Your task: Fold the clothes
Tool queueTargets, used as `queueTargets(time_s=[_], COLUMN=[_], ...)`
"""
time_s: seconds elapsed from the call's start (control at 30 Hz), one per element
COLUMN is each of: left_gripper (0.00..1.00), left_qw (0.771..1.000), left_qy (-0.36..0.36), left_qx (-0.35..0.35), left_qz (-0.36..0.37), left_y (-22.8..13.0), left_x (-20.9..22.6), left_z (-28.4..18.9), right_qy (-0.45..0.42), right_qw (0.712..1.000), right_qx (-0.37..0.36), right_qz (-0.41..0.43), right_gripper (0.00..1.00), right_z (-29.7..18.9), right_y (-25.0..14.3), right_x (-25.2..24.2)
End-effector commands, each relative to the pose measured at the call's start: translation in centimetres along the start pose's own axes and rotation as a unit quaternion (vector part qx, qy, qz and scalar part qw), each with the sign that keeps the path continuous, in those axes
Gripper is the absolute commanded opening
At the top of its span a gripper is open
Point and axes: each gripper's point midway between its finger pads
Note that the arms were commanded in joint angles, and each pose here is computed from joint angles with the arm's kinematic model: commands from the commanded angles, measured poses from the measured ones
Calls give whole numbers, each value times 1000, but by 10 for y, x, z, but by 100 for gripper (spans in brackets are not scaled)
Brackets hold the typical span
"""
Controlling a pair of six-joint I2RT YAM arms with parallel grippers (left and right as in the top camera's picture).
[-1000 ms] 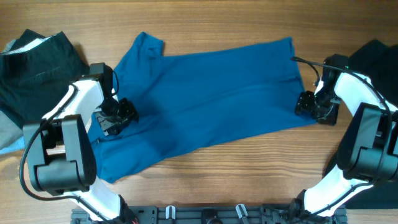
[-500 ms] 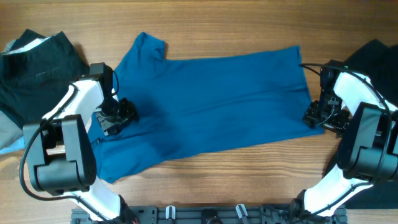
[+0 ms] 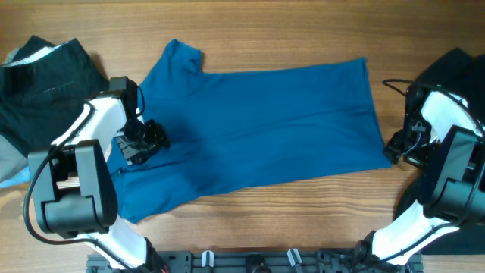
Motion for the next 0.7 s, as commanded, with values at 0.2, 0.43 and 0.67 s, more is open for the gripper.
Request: queueTargets(time_s=[0.2, 0.43, 0.67], left_gripper=[84, 100, 100], left_qw=[997, 962, 907], left_qy=[19, -32, -83], left_qx=[-69, -229, -368], left_qz=[17, 143, 186], left_y=[18, 70, 130], left_x=[-1, -71, -104], left_z=[-55, -149, -205], right_qy=[122, 367, 486], right_qw=[990, 902, 825], right_qx=[-68, -208, -210], right_qz=[3, -89, -199], right_gripper=[83, 90, 100], right_z=[-55, -186, -232], right_y=[23, 35, -3], right_x=[17, 41, 58])
Point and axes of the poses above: each gripper's point midway between its finger pads, its own z axis out along the fingers, its own x axis along the line the jaws close on, y = z × x, and after that the axes turned 12 degrees about z, right-handed
